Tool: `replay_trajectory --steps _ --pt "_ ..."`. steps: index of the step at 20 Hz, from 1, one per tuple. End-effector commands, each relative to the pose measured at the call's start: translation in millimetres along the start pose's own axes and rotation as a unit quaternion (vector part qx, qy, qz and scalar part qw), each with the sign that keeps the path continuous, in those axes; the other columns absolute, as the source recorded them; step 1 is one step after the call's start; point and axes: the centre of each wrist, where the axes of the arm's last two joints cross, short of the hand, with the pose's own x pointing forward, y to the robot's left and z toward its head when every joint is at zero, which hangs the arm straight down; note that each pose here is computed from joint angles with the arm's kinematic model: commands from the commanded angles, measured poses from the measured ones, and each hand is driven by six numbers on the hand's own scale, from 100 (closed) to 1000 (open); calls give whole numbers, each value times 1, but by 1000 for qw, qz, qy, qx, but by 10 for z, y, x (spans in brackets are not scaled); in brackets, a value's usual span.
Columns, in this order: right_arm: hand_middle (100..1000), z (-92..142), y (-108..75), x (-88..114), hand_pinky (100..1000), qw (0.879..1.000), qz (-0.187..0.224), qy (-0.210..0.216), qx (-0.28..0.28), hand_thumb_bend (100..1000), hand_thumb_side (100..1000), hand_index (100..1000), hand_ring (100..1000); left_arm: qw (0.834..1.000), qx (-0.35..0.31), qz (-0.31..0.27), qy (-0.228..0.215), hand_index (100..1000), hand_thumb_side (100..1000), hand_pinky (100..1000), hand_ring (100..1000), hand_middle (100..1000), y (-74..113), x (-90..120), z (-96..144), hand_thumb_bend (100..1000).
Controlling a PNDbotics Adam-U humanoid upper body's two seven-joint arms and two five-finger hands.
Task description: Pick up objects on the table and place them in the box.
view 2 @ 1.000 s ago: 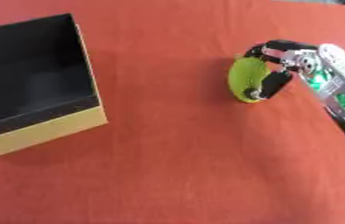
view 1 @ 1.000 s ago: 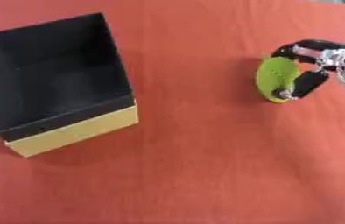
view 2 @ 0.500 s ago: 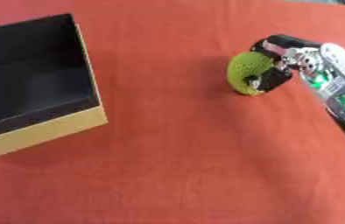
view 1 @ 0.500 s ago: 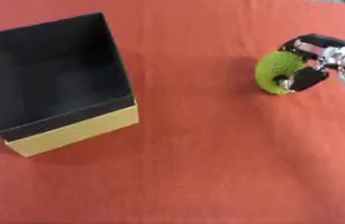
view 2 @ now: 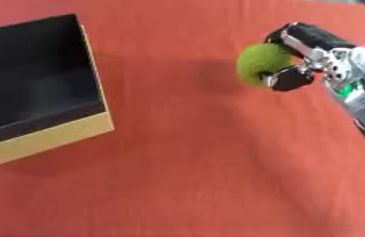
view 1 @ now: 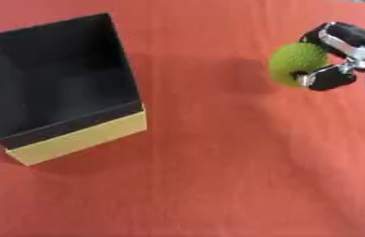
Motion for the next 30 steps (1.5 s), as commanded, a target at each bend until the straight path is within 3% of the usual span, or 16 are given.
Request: replay_trajectory --steps 1,5,11,14,18,21,25,30 --pt "479 116 -408 170 748 995 49 -33 -80 100 100 656 652 1000 0 -6 -18 777 603 732 700 718 48 50 -72 100" --pt "499 139 -616 431 775 985 83 -99 -113 100 100 672 647 1000 -5 -3 -18 777 598 732 700 718 38 53 -70 100" --pt "488 25 -597 893 752 965 98 -207 -127 100 100 662 618 1000 -18 6 -15 777 594 732 700 718 4 57 -55 100" --pt "473 -12 -614 1146 698 950 103 -259 -142 100 100 649 607 1000 -22 14 -11 777 602 732 700 718 -25 61 -46 100" --pt "465 -24 -697 1486 693 925 92 -339 -149 100 100 642 603 999 -25 23 -12 778 587 732 701 719 -47 70 -55 100" --pt "464 -7 -774 1738 697 903 105 -385 -158 100 100 639 599 999 -24 25 -15 778 582 733 702 719 -47 76 -70 100" --pt "456 -106 -810 2064 691 890 128 -411 -149 100 100 631 594 999 -20 28 -24 778 567 734 702 719 -48 92 -109 100" --pt "444 -293 -824 2421 683 896 129 -406 -123 100 100 622 594 999 -14 34 -35 778 560 734 702 719 -63 114 -150 100"
